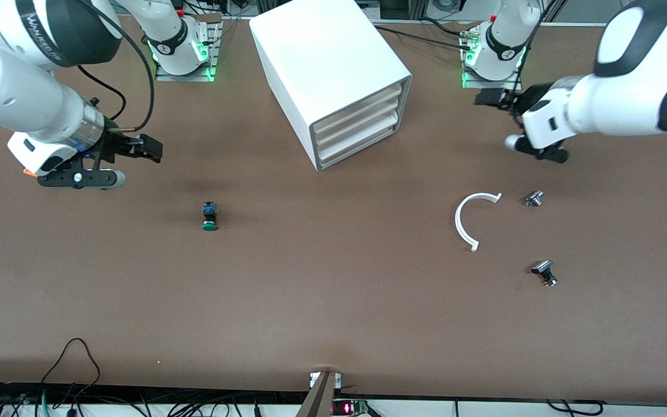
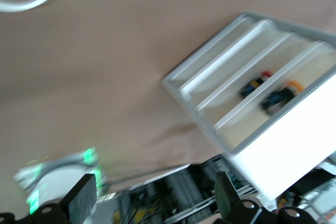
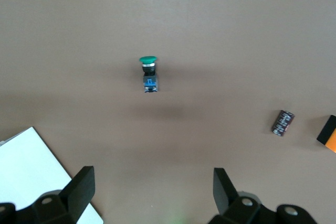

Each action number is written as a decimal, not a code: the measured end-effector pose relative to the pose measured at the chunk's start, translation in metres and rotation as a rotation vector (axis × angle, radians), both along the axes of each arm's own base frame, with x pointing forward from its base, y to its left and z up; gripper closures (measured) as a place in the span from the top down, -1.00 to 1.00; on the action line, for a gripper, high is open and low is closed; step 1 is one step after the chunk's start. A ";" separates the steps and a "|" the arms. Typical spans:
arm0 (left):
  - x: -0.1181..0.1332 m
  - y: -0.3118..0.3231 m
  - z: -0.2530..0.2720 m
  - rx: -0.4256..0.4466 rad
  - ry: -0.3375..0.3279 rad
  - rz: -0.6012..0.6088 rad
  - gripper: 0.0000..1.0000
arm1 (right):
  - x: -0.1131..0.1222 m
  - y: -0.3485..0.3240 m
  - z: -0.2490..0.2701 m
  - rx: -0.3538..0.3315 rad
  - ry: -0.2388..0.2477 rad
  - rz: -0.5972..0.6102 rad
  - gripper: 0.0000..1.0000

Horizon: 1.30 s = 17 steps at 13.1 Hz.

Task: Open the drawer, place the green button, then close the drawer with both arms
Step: 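Move the right gripper to the green button while the left gripper reaches the drawer, then grasp the green button with the right gripper while the left gripper grips the drawer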

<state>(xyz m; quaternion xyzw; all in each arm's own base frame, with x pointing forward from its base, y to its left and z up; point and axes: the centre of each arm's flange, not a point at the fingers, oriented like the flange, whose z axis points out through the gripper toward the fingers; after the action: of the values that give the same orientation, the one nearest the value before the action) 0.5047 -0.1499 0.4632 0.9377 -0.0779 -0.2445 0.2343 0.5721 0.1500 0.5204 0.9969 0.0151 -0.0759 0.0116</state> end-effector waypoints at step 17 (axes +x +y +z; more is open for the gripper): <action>-0.081 -0.107 -0.282 -0.849 -0.111 -0.057 0.93 | 0.014 0.012 -0.297 0.038 -0.007 0.042 0.99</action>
<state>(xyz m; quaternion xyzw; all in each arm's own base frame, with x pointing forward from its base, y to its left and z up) 0.4239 -0.2570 0.1813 0.7672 -0.2100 -0.1463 0.5881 0.5857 0.1620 0.2230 0.9967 0.0373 -0.0718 -0.0058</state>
